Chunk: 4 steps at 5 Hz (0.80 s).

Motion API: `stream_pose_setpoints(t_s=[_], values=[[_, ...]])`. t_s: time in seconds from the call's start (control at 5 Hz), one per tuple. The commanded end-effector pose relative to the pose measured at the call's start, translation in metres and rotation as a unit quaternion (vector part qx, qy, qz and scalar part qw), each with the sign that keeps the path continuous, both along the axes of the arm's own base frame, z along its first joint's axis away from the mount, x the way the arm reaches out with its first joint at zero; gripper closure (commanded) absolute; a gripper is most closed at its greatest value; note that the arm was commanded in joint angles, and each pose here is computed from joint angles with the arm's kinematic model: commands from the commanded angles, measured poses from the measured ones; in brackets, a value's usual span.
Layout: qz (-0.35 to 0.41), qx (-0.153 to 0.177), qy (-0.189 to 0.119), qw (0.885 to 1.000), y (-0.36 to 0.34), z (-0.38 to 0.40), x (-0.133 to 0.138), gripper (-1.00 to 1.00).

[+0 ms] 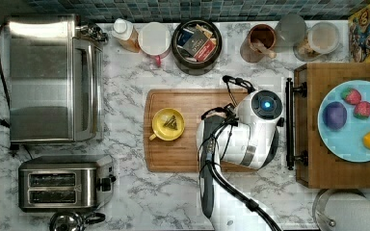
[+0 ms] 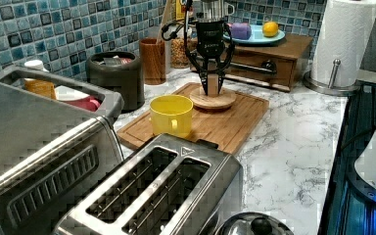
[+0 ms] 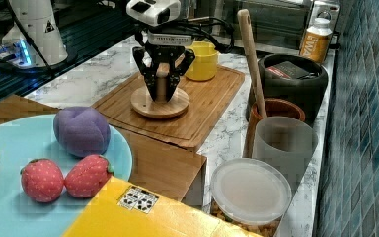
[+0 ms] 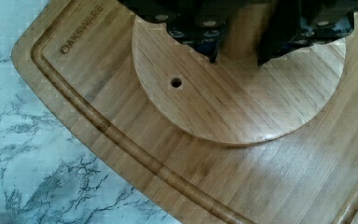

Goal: Open the lid of the tea container.

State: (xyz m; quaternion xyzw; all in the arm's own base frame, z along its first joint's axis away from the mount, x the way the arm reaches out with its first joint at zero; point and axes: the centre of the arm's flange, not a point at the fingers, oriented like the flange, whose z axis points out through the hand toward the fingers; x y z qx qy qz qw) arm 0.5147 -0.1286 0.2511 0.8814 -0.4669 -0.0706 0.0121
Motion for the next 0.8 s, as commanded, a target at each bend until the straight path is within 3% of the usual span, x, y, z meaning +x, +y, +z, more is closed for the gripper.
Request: stream_pose_setpoints(t_s=[0.2,0.4,0.6,0.8], values=[[0.018,0.006,-0.042,0.999,0.022,0.061,0.02,1.0],[0.053,-0.007,-0.101,0.993,0.037,0.122,0.04,1.0],[0.079,-0.004,-0.139,0.987,0.05,0.172,0.056,1.0],[0.111,0.002,-0.159,0.981,0.066,0.214,0.073,1.0]])
